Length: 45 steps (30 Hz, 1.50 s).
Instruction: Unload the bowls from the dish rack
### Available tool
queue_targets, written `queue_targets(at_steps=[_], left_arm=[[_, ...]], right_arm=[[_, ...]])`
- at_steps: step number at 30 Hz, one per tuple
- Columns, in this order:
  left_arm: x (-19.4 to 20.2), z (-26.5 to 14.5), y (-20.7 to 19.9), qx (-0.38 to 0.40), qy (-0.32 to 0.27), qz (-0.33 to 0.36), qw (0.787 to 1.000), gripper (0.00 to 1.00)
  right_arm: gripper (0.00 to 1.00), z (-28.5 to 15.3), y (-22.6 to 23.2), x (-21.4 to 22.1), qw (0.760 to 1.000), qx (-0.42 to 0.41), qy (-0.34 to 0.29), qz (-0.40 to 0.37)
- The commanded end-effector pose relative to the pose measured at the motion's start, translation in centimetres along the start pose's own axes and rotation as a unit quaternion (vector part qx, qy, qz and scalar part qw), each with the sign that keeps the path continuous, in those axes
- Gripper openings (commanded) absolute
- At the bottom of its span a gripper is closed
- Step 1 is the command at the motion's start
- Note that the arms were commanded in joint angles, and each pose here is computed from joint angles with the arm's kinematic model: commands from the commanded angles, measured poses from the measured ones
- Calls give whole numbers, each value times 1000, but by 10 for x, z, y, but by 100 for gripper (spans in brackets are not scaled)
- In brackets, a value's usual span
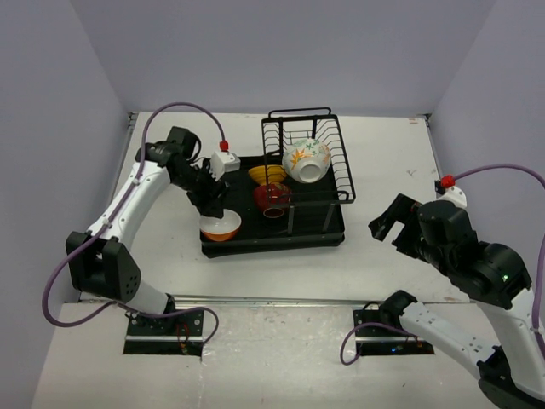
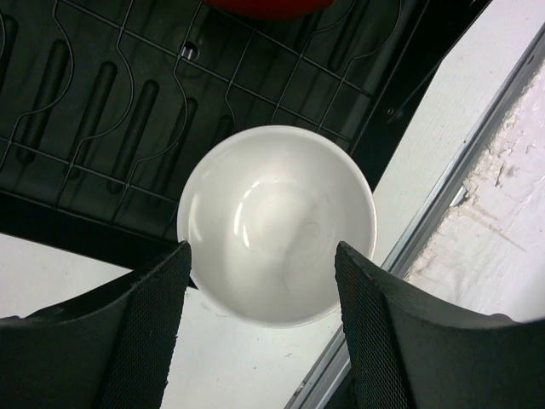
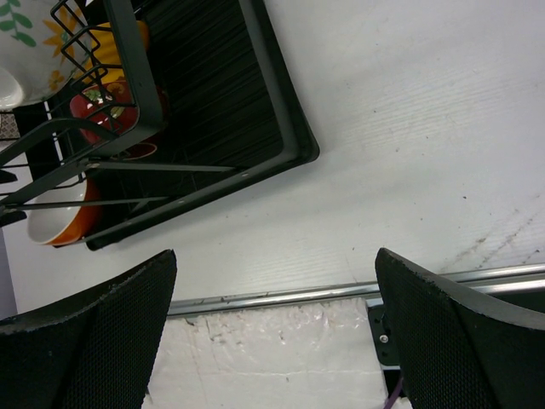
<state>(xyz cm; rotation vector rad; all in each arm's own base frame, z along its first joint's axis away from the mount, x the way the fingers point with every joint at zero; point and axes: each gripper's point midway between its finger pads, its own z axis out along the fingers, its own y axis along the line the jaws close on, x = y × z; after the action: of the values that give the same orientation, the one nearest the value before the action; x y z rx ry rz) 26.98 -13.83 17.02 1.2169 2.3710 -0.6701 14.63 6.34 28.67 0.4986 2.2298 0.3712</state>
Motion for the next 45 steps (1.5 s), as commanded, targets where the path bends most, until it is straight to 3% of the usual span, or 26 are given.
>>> queue_targets(at_steps=[1, 22, 39, 45], left_arm=[[5, -7, -6, -12, 7, 5, 1000, 70], [17, 18, -45, 6, 30, 19, 999, 69], [25, 68, -2, -47, 60, 5, 997, 62], [32, 79, 9, -57, 79, -1, 995, 52]], right_arm=[[99, 0, 0, 0, 1000, 1, -3, 9], [99, -9, -7, 3, 1000, -10, -6, 19], [99, -19, -13, 3, 1000, -12, -7, 20], [99, -20, -13, 0, 1000, -8, -10, 13]])
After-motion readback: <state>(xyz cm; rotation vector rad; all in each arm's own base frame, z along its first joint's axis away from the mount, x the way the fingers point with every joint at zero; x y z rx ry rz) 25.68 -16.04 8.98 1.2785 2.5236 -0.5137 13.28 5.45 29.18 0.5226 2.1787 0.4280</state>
